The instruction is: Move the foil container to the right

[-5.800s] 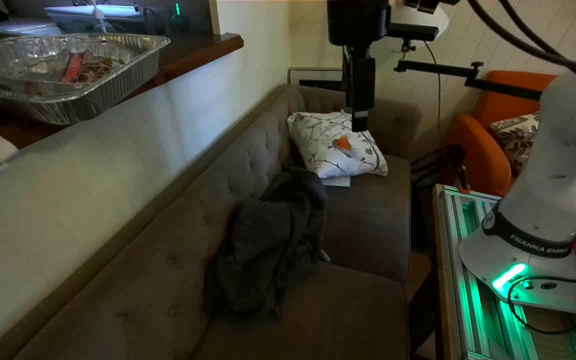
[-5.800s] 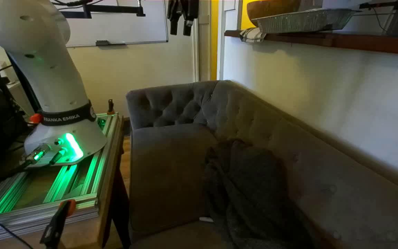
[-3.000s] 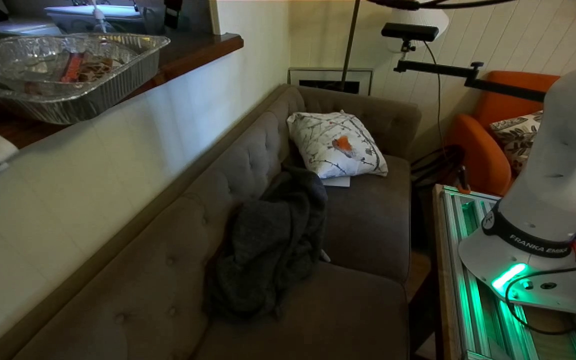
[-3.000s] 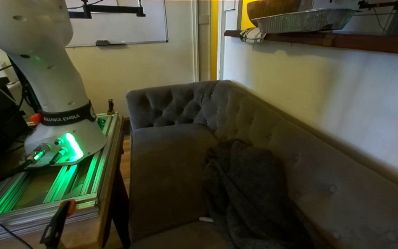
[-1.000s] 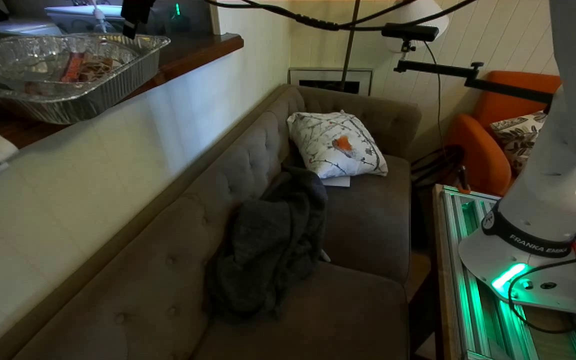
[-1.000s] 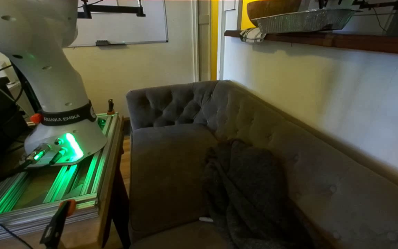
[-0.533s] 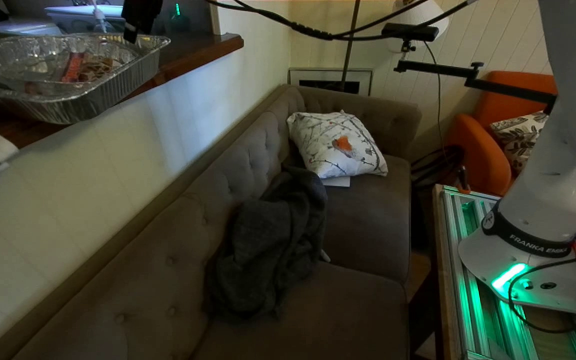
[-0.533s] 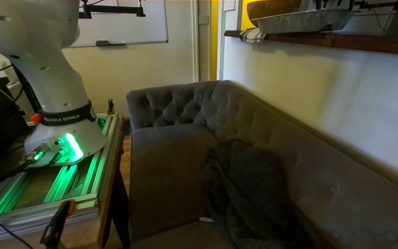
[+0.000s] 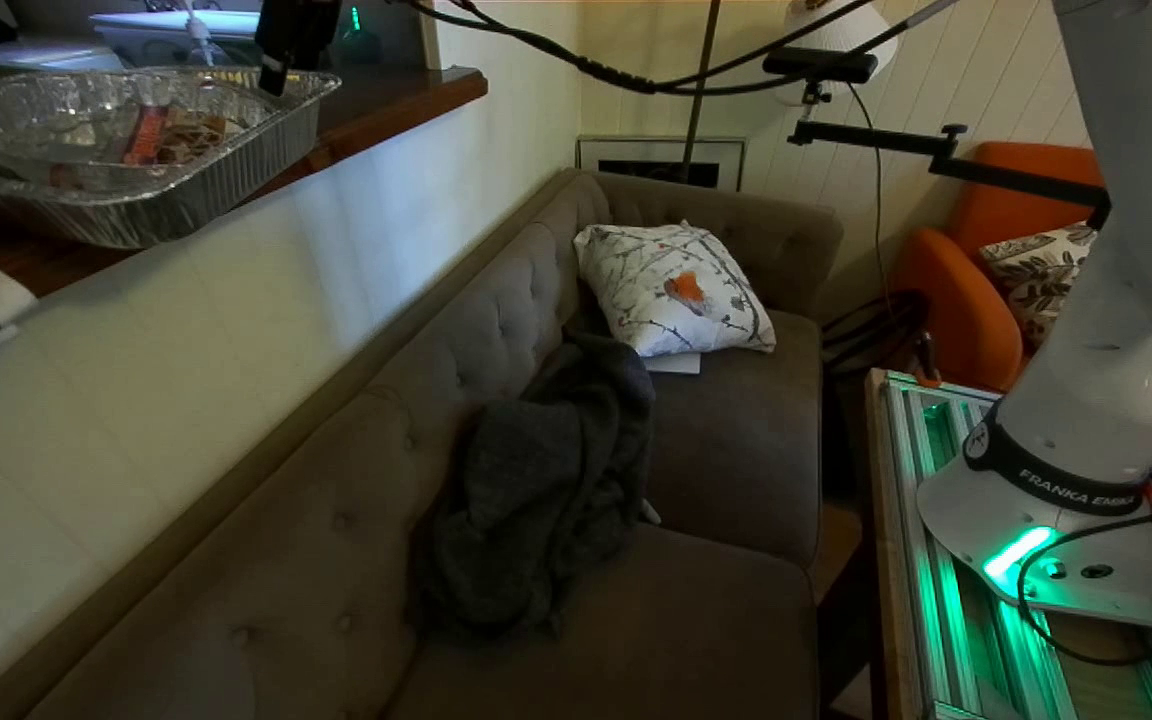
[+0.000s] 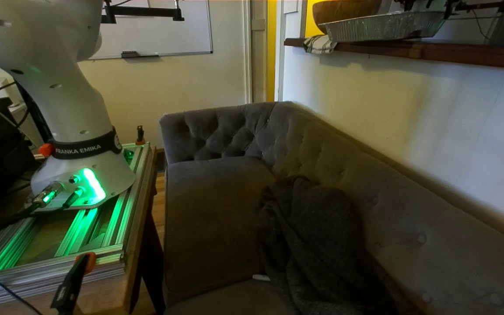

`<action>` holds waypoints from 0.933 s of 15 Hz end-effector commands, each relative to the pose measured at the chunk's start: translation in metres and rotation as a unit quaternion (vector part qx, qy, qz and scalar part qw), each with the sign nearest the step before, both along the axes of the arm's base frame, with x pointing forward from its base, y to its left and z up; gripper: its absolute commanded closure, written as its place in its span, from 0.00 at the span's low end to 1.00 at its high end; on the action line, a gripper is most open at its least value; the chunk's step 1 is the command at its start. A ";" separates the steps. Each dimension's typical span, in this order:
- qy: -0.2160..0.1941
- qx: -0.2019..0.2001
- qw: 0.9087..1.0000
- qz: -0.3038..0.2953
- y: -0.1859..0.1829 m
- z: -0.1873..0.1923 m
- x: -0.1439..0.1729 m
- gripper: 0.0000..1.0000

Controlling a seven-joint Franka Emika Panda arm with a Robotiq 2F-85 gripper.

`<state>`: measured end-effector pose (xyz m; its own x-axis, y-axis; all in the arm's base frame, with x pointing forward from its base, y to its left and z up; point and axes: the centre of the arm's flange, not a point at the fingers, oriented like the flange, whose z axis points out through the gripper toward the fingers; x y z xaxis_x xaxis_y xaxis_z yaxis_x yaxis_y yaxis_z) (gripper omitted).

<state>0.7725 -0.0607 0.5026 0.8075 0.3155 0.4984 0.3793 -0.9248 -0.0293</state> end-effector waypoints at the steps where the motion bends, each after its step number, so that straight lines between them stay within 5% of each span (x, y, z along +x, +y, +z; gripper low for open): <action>1: 0.004 0.038 0.999 -0.003 -0.001 0.008 0.018 0.27; 6: 0.015 0.048 0.999 -0.005 0.000 0.008 0.018 0.54; 14: 0.034 0.059 0.998 -0.015 -0.005 0.004 0.016 0.65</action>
<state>0.7745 -0.0596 0.5001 0.8375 0.2728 0.4735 0.3630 -0.9254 -0.1089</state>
